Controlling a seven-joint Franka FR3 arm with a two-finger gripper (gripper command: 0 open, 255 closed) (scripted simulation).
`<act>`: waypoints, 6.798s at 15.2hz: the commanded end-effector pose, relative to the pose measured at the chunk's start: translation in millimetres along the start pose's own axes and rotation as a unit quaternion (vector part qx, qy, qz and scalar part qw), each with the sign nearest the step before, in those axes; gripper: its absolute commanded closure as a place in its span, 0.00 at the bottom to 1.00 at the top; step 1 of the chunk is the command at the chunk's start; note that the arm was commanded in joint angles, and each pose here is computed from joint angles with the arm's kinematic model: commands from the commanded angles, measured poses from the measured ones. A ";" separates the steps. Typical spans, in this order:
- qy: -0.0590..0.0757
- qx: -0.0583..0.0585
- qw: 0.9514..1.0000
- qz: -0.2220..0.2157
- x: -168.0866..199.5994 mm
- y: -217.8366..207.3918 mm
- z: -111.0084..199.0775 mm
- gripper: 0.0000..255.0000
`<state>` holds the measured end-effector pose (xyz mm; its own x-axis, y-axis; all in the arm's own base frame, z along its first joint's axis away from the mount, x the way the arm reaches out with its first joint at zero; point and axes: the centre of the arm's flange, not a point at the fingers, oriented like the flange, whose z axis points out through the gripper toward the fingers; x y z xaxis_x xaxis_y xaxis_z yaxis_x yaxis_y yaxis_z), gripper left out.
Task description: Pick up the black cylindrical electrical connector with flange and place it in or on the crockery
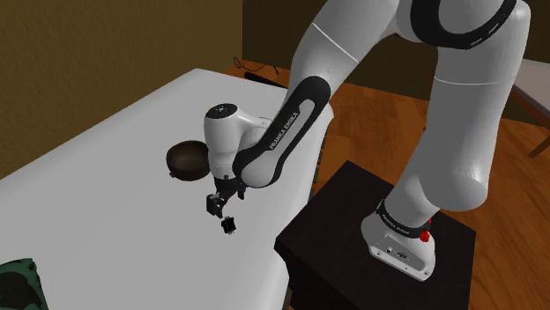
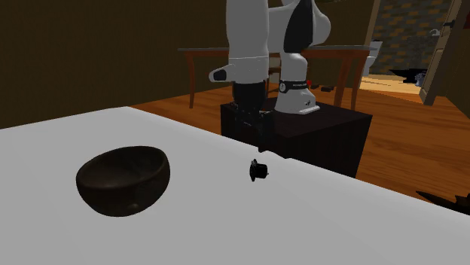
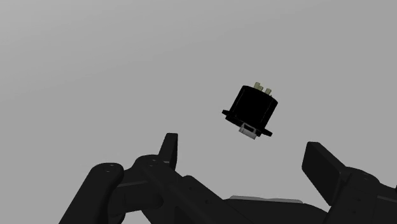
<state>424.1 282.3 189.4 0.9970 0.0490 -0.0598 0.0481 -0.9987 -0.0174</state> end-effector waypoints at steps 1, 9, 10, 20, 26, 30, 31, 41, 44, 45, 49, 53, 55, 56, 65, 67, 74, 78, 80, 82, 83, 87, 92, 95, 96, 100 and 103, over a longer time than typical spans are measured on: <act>0.003 0.000 1.000 0.000 12.7 -14.8 19.9 0.00; 0.003 0.000 1.000 0.000 12.9 -14.8 59.9 0.00; 0.003 0.000 1.000 0.000 12.9 -14.8 60.0 0.00; 0.003 0.000 1.000 0.000 12.9 -14.8 59.9 1.00; 0.003 0.000 1.000 0.000 12.9 -14.8 60.0 1.00; 0.003 0.000 1.000 0.000 11.6 -15.2 38.9 1.00; 0.003 0.000 1.000 0.000 11.3 -15.3 33.6 1.00; 0.003 0.000 1.000 0.000 8.2 -16.2 -19.1 1.00; 0.002 -0.021 1.000 -0.001 8.2 -31.0 -4.1 0.00; 0.001 -0.042 0.999 -0.002 7.8 -46.3 6.1 0.00; -0.001 -0.098 0.995 -0.004 6.6 -84.3 42.0 0.00; -0.001 -0.098 0.995 -0.004 6.5 -80.1 62.7 0.00; -0.001 -0.098 0.995 -0.004 6.5 -78.1 73.0 0.00; -0.001 -0.098 0.995 -0.004 6.5 -77.5 76.0 0.00; -0.001 -0.098 0.995 -0.004 6.5 -77.5 76.0 1.00; -0.001 -0.098 0.995 -0.004 6.5 -77.4 76.0 1.00; -0.001 -0.098 0.995 -0.004 6.5 -77.4 76.0 0.00; 0.010 -0.062 0.998 0.022 43.3 -69.9 39.3 0.00; 0.013 -0.049 0.998 0.031 55.7 -66.3 26.5 0.00; 0.013 -0.049 0.998 0.031 55.9 -65.2 37.0 0.00; 0.013 -0.049 0.998 0.031 56.0 -64.7 42.2 0.00; 0.013 -0.049 0.998 0.031 56.7 -62.3 66.3 0.00; 0.013 -0.049 0.998 0.031 56.7 -62.3 66.3 0.00; 0.013 -0.049 0.998 0.031 56.7 -62.3 66.2 0.00; 0.013 -0.049 0.998 0.031 56.7 -62.3 66.2 1.00; 0.013 -0.049 0.998 0.031 56.9 -62.5 66.5 1.00; 0.013 -0.049 0.998 0.031 56.8 -62.4 66.4 1.00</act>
<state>473.7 348.3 120.7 0.9994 -0.0121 -0.0313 -0.0095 -0.9964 0.0842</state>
